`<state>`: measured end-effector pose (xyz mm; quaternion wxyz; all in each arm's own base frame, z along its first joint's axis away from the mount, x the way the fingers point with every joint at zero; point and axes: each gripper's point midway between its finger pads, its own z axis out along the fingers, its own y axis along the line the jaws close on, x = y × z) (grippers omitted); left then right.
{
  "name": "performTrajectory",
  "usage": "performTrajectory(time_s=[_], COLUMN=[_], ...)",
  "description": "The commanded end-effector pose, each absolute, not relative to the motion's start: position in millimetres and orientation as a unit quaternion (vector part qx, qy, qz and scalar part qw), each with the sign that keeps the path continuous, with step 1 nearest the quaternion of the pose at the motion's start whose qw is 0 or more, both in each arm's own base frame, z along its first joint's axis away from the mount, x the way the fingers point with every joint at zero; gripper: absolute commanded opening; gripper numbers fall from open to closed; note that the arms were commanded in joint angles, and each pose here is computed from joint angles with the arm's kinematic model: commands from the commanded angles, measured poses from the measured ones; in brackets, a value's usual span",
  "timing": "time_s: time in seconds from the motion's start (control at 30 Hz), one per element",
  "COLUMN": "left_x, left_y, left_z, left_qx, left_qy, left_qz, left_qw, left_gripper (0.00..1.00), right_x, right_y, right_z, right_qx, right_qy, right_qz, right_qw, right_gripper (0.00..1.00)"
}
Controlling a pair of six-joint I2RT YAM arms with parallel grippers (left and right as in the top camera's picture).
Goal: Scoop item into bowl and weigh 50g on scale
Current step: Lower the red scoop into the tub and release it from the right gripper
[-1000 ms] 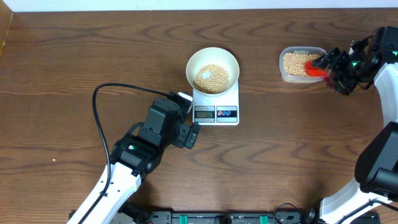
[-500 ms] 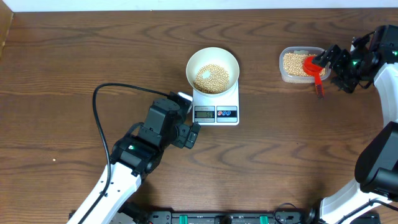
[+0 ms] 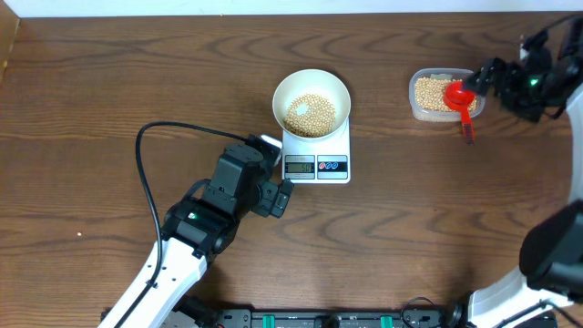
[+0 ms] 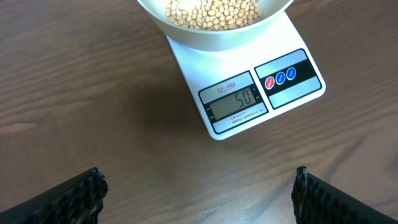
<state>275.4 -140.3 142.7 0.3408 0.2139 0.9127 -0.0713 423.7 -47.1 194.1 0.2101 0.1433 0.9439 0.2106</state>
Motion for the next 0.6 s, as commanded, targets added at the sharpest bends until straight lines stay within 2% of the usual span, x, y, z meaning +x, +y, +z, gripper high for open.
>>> performTrajectory(time_s=[0.0,0.2,0.37,0.57], left_x=[278,279,279,278], left_y=[-139,-139,-139,-139], left_z=[146,146,146,146], left_qx=[0.213,0.213,0.213,0.213], left_qy=[0.912,0.911,0.911,0.912], left_qz=[-0.068,-0.068,-0.068,-0.068], left_qw=[0.345,0.345,0.345,0.345], left_gripper=[0.97,0.97,0.97,0.97], right_x=[413,369,334,306], right_y=[-34,-31,-35,-27], right_z=[268,328,344,350], right_qx=[0.029,0.015,0.027,0.029], right_qy=[0.937,0.924,0.928,0.931], right_qz=[0.177,0.134,0.095,0.097], right_qw=[0.299,0.357,0.359,0.350], right_gripper=[0.99,0.99,0.99,0.99])
